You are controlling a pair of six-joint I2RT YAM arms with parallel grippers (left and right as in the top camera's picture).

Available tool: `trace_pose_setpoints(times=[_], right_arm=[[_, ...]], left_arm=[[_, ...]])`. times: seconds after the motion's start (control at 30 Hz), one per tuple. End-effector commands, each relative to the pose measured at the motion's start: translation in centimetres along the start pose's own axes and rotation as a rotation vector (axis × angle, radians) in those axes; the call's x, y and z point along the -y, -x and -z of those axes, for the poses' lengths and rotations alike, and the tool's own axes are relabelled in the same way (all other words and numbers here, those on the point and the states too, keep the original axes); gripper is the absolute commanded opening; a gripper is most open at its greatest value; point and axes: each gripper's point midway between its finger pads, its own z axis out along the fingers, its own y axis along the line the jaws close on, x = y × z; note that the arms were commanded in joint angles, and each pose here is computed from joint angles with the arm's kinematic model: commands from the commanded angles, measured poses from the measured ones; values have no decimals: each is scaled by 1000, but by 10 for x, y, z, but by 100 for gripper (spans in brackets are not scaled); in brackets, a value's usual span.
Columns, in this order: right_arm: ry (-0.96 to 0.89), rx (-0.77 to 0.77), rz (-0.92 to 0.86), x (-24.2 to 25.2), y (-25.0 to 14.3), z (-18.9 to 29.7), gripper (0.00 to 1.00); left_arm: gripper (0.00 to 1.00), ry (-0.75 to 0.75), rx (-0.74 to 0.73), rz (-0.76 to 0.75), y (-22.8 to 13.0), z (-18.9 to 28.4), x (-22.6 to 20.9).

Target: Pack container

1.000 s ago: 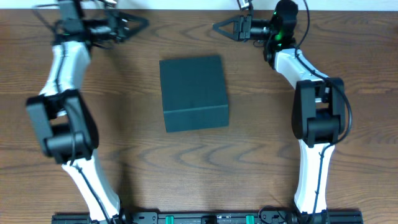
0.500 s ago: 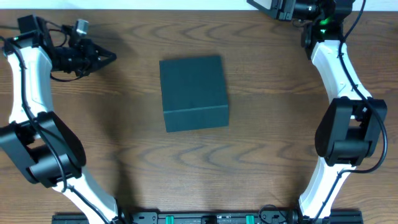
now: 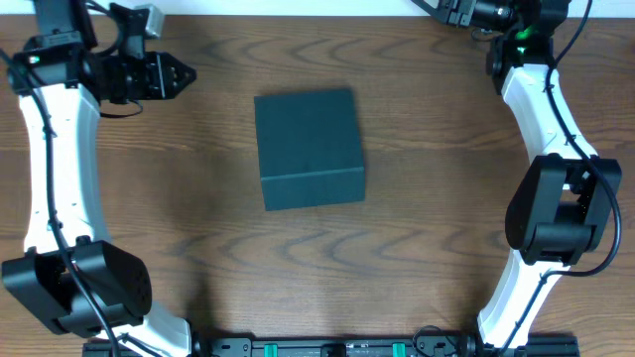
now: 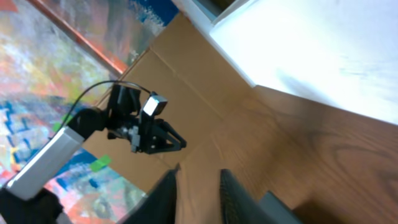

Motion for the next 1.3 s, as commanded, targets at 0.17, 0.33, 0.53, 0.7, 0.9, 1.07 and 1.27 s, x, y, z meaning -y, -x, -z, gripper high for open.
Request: trace_pose_setpoints(times=[0.17,0.33,0.53,0.7,0.9,1.07,1.27], right_arm=[[-279,78,-100,77,-13,18,8],[-743,-29,-195,142,-74,51,7],[-999,-326,-159,137,-143,52,1],[-954,-527,-123,95,-185,20,1],[-917,-739,-197,44,-240,4,1],[-897,-898,-236,11,-280,-5,1],[-858,-1052,-145,-14,-334,-41,1]], left_arm=[[10,122,-61,-56,-10,-5,1],[7,225,-91,-93,-15,1,3],[6,248,-137,-127,-25,-2,18],[6,242,-223,-134,-45,-7,33],[6,256,-289,-114,-61,-4,33],[6,257,-267,-125,-56,-5,33],[6,259,-247,-131,-51,-6,32]])
